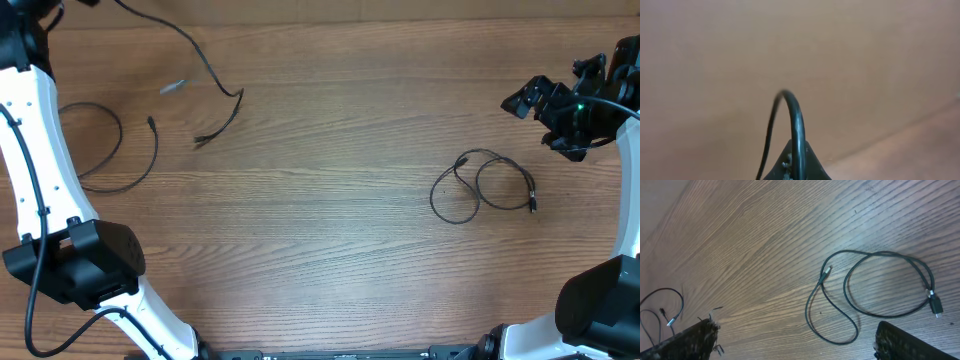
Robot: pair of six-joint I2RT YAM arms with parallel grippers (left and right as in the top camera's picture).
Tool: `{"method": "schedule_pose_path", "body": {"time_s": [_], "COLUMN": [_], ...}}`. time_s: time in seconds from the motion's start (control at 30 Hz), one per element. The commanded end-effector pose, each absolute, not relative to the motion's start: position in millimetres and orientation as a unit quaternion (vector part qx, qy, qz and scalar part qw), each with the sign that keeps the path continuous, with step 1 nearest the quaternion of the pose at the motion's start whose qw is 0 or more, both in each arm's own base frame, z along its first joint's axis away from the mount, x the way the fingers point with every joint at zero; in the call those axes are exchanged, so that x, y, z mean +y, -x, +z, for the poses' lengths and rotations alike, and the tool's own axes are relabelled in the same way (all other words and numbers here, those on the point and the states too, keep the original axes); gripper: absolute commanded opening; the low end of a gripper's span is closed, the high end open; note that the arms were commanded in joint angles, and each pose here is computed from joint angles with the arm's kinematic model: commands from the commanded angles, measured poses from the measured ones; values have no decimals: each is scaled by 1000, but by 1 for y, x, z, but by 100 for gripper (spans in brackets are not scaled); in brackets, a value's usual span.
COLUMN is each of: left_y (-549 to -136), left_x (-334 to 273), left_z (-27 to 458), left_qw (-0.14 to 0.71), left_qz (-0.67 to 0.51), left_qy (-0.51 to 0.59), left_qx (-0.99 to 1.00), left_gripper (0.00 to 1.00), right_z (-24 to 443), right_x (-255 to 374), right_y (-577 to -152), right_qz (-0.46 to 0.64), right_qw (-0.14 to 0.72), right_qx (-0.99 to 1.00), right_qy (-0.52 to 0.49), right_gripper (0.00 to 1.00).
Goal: Untangle cables
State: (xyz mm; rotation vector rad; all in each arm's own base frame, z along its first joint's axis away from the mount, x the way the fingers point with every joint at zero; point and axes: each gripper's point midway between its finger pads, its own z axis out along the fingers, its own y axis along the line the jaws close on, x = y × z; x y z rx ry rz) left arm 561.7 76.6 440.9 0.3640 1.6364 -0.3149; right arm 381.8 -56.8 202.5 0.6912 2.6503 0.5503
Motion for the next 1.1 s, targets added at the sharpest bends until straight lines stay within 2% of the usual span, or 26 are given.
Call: {"method": "schedule_pose_path", "body": {"time_s": [0.0, 0.3, 0.57, 0.73, 1.07], "left_y": [-571, -576, -574, -589, -595], "left_x": [95, 99, 124, 90, -41], "left_z": [454, 512, 535, 480, 330], "left_qw": [683, 766, 797, 721, 503], "left_qz": [-102, -48, -29, -87, -182], "left_qy": [-116, -91, -12, -12, -44], "left_qx": [714, 635, 603, 687, 844], "left_gripper": [4, 4, 4, 4, 4], "right_z": [202, 202, 202, 205, 206], "right_x": [-56, -41, -22, -11, 1], "right_y": [-382, -385, -391, -399, -403], "right_qz": [197, 200, 195, 198, 201], "right_qw": [172, 168, 173, 186, 193], "right_qx": [935, 939, 945, 946, 947], "right_qy": [-242, -225, -195, -177, -160], "right_gripper": [100, 100, 100, 100, 100]}}
